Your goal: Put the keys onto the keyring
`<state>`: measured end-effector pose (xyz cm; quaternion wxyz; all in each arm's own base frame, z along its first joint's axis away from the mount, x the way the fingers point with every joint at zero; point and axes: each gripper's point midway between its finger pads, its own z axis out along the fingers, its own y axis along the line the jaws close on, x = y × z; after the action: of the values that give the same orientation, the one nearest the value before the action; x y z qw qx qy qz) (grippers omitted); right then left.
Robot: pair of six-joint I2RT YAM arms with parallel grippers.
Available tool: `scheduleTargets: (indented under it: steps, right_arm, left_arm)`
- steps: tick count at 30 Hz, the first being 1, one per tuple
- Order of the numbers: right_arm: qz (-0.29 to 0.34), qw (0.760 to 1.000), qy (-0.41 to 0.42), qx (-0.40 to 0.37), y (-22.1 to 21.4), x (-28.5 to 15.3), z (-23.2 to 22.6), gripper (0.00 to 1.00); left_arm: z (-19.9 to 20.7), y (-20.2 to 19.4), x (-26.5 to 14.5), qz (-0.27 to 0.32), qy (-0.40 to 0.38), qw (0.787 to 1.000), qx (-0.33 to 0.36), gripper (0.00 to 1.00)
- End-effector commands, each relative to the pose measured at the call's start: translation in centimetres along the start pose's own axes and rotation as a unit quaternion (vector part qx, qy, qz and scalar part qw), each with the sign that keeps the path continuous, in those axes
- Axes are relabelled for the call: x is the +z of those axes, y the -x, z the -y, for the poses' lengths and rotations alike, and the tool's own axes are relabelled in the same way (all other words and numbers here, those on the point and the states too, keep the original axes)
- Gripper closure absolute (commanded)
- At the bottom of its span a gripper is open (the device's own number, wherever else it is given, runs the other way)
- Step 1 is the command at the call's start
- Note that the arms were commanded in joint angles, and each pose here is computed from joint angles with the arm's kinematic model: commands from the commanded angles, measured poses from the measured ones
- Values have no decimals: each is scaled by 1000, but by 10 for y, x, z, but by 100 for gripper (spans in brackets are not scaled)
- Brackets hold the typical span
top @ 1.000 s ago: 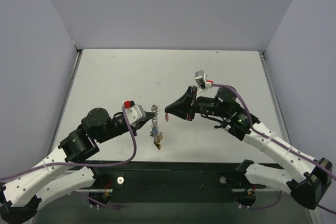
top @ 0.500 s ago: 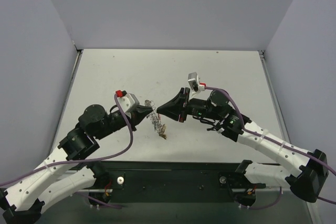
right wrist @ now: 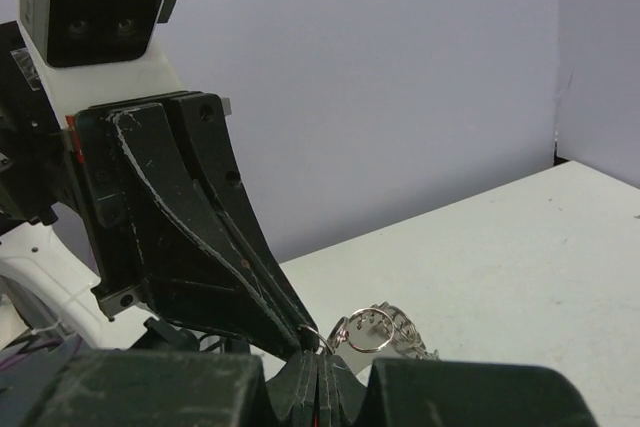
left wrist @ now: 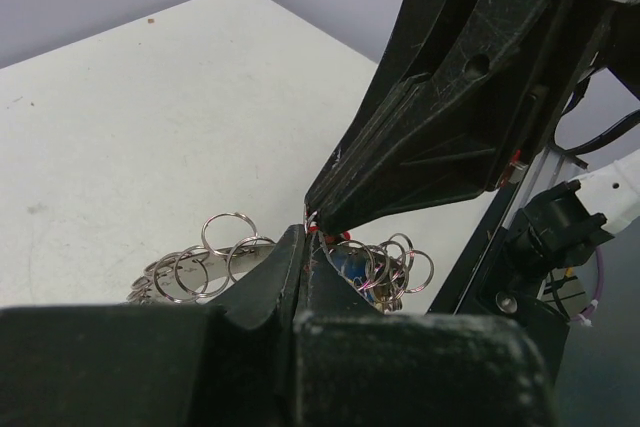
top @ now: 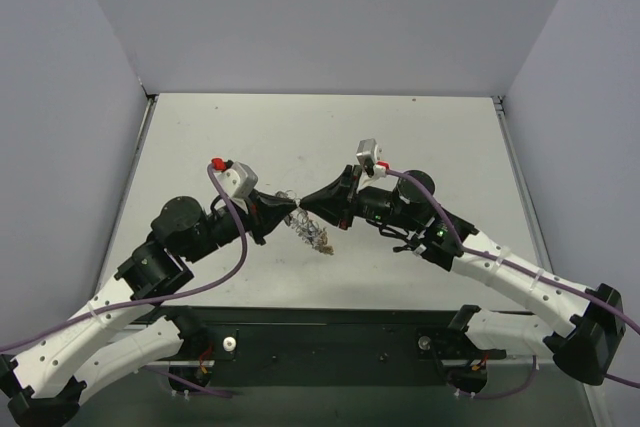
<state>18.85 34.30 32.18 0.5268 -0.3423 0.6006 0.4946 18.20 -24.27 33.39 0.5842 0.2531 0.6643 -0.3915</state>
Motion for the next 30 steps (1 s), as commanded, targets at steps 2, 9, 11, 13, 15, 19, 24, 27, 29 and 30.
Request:
scheduleTargets:
  steps: [2,9,11,13,15,19,24,27,29,30]
  right_arm:
    - [53,997,-7,-49,36,-4,-3,100]
    - [64,996,-4,-56,41,-7,-6,100]
    - [70,996,-3,-59,45,-9,-7,100]
    - [70,996,-5,-59,45,-8,-7,100]
    - [69,996,-5,-58,45,-8,-7,100]
    - [71,996,-8,-53,45,-7,-6,100]
    - [68,996,-17,-49,44,-5,-1,100]
    - [71,996,-18,-47,45,-5,-1,100]
    - [74,996,-15,-47,46,-5,-2,100]
    - [75,996,-14,-48,47,-5,-3,100]
  left_arm:
    - [17,47,-3,78,-32,996,-5,100]
    - [17,46,-2,75,-31,997,-3,100]
    - [15,46,-2,77,-27,997,-3,100]
    - [16,46,-1,76,-29,997,-2,100]
    - [15,43,-1,73,-29,997,-3,100]
    - [17,38,0,67,-35,997,-1,100]
    - [20,37,-2,66,-43,997,-1,100]
    - [19,38,-3,68,-41,997,1,100]
    - [18,37,-3,67,-40,997,2,100]
    - [19,37,-3,67,-41,997,2,100]
